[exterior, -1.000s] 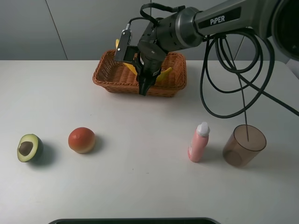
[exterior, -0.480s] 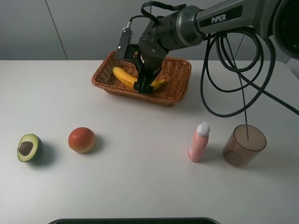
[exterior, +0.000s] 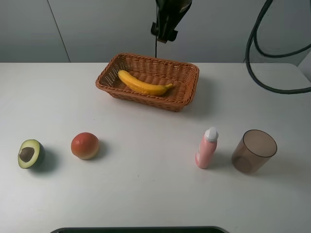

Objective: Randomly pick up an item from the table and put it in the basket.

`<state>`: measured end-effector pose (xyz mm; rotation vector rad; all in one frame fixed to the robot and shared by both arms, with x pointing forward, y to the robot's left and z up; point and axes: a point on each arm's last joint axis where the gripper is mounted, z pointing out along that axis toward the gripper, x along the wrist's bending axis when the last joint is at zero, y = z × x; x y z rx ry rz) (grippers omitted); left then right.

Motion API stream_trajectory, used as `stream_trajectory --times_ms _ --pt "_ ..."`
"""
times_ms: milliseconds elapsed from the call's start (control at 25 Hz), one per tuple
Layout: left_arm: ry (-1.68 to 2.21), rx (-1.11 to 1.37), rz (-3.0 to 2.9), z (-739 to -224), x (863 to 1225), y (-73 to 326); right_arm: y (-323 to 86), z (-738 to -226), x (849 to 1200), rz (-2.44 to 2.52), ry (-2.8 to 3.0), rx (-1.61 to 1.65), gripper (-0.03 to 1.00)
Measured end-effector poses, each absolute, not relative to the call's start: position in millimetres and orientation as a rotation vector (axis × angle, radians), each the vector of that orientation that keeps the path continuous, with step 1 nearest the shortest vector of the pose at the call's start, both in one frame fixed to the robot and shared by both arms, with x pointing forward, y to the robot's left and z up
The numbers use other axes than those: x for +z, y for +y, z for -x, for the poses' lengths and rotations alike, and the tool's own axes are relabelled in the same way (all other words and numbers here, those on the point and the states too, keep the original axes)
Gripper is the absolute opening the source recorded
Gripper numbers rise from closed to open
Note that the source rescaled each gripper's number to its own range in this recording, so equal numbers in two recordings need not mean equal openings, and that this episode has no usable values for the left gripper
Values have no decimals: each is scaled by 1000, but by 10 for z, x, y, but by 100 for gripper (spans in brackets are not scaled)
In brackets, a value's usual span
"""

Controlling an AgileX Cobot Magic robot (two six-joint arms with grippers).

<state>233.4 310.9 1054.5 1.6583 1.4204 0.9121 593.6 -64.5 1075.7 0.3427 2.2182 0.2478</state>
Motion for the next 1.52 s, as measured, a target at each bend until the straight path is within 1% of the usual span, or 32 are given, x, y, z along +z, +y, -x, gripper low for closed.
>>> stream_trajectory --times_ms 160,360,480,600,640,760,1040,1120,1240,1400,1520 --pt "1420 912 -1658 -2334 10545 3109 -1089 -5518 11490 -572 2132 240 99" --pt "1420 912 -1658 -2334 10545 3109 -1611 -4772 12219 -840 2081 485 99" --pt "1420 912 -1658 -2334 10545 3109 -1867 -4289 12467 -940 2117 669 99" --pt "1420 912 -1658 -2334 10545 3109 -2084 -3864 12556 -966 2138 841 99" --pt "1420 912 -1658 -2334 10545 3109 -2167 -3730 12534 -969 2142 874 99" --pt "1420 912 -1658 -2334 10545 3109 -2405 -3385 12312 -986 2163 910 99" --pt "1420 912 -1658 -2334 10545 3109 -2783 -2773 11401 -1032 2189 1057 99" --pt "1420 912 -1658 -2334 10545 3109 -2851 -2667 11135 -1051 2195 1077 99" --pt "1420 912 -1658 -2334 10545 3109 -2940 -2534 10845 -1078 2175 1129 100" --pt "1420 912 -1658 -2334 10545 3109 -3016 -2416 10637 -1065 2119 1225 100" --pt "1420 912 -1658 -2334 10545 3109 -3052 -2351 10561 -1060 2104 1268 100"
